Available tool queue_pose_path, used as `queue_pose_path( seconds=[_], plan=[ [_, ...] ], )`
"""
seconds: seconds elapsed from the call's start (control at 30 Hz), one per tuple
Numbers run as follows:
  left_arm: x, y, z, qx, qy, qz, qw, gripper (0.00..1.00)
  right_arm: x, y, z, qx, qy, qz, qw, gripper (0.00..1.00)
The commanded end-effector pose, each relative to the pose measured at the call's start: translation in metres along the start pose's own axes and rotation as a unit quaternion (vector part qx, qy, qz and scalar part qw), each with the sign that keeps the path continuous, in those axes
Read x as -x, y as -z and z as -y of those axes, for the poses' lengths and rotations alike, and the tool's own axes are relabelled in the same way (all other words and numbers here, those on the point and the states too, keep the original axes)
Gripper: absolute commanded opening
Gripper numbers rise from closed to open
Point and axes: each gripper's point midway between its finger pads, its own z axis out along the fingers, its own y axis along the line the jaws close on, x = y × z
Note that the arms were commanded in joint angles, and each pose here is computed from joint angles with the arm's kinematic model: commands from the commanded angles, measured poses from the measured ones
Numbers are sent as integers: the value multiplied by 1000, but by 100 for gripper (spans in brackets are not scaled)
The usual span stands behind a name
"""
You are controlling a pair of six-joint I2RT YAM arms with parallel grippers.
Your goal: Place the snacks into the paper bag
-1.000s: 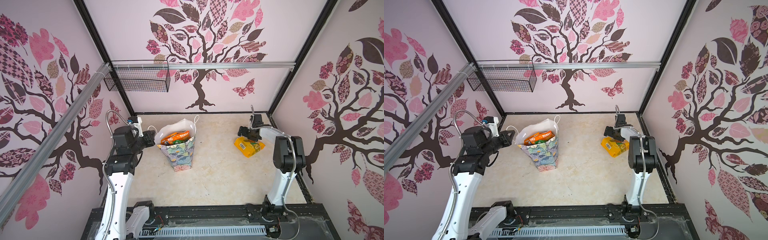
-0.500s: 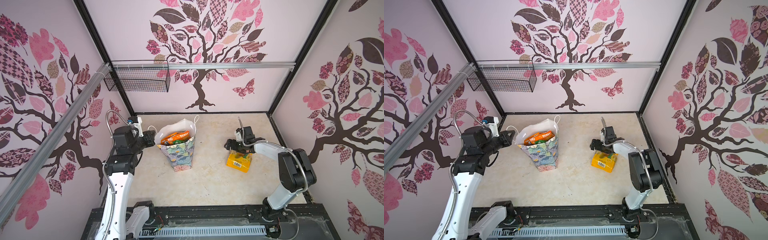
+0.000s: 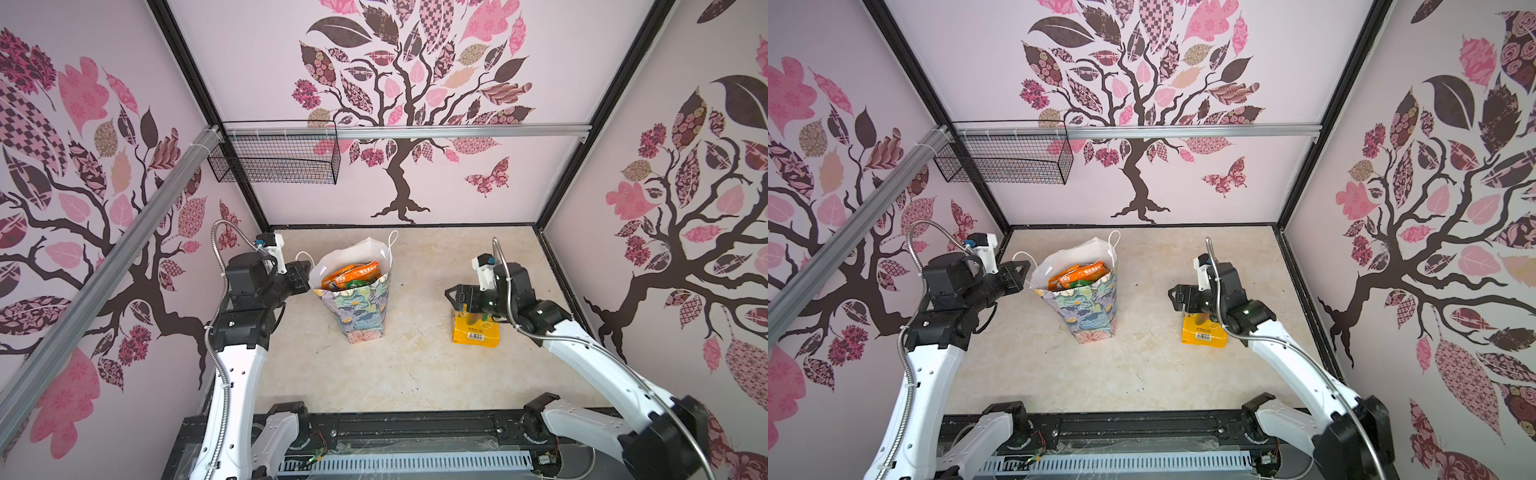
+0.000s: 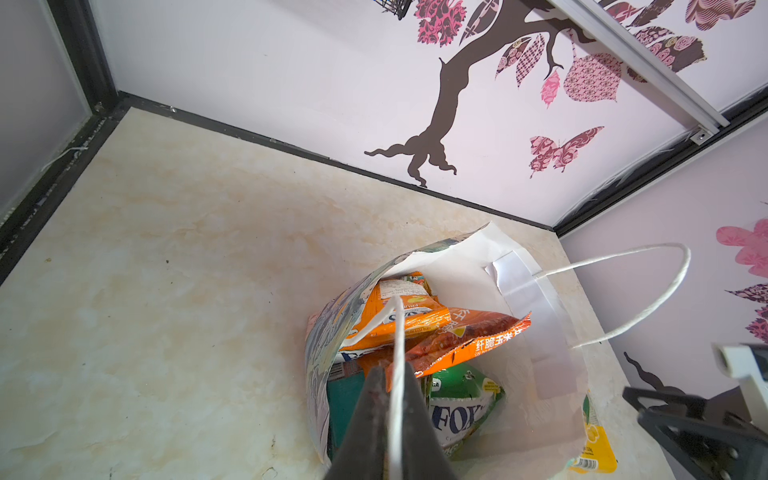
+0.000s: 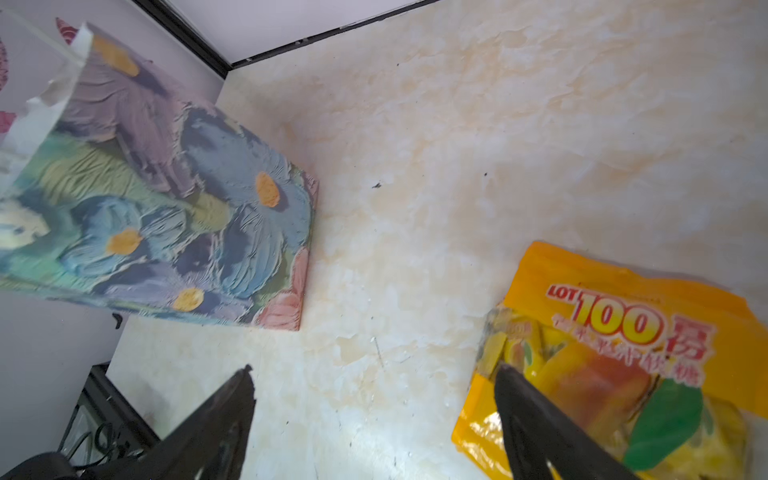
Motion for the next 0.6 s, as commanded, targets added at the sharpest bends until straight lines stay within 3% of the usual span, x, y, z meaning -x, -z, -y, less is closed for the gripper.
queue_pose_path(
  seconds=[0.0,0.13,0.3,0.57],
  plan=[
    [-1,0,-1,-4,0,6,1000,11,-49,8,41,-95,-50,-46,993,91],
    [-1,1,0,-5,1,7,1000,11,-70,20,77,-168,-76,-32,982,92],
    [-1,-1,-1,-4,1,4,1000,11,-73,27,97,-189,-104,29,976,93],
    [-2,0,1,-9,0,3,1000,11,-87,25,121,-231,-116,33,966,96]
  ],
)
